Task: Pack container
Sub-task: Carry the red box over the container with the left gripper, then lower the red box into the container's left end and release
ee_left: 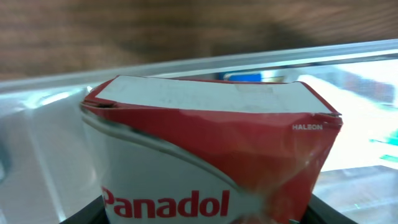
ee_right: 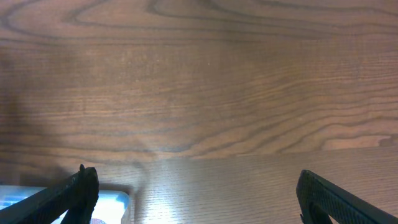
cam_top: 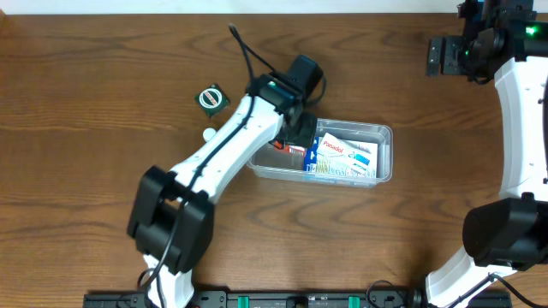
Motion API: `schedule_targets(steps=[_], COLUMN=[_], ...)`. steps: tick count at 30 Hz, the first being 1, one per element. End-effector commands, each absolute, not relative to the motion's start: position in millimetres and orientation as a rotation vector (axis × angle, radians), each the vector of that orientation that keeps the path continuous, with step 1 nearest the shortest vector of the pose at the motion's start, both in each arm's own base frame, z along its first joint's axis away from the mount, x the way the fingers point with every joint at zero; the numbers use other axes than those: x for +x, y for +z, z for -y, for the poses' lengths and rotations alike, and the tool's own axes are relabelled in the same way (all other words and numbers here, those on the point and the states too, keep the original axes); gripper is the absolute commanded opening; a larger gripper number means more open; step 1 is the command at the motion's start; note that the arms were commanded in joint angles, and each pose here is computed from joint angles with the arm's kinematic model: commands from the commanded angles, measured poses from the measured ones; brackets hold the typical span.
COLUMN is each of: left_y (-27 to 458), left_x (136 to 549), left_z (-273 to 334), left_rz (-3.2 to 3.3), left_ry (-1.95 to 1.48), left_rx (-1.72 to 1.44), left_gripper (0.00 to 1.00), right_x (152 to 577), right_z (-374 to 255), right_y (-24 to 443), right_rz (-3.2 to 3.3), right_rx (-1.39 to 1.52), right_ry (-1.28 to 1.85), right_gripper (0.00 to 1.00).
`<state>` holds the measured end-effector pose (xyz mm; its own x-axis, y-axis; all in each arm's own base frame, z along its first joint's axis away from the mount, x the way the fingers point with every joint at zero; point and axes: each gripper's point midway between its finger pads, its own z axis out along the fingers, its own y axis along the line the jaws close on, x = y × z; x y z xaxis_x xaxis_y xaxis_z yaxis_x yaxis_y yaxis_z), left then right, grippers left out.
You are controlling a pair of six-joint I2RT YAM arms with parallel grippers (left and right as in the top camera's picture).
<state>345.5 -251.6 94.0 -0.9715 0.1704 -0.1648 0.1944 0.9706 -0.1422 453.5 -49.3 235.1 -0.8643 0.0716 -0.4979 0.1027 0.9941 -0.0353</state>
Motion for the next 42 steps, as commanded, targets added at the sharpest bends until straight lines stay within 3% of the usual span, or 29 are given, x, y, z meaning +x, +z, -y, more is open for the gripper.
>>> schedule_targets(steps=[1,42], left_y=[78,47], left_x=[343,339], left_z=[243,235], left_rz=[-3.015,-3.031], left_ry=[-0.17,-0.115], left_rx=[0.198,0.028], left_gripper=[0.63,0.63], right_x=[456,456], right_z=[51,51], right_y=[239,239], right_rz=[-2.605,-2.605], right_rx=[0.139,0.139], right_ry=[-0.084,-0.084], right_gripper=[0.99,0.99])
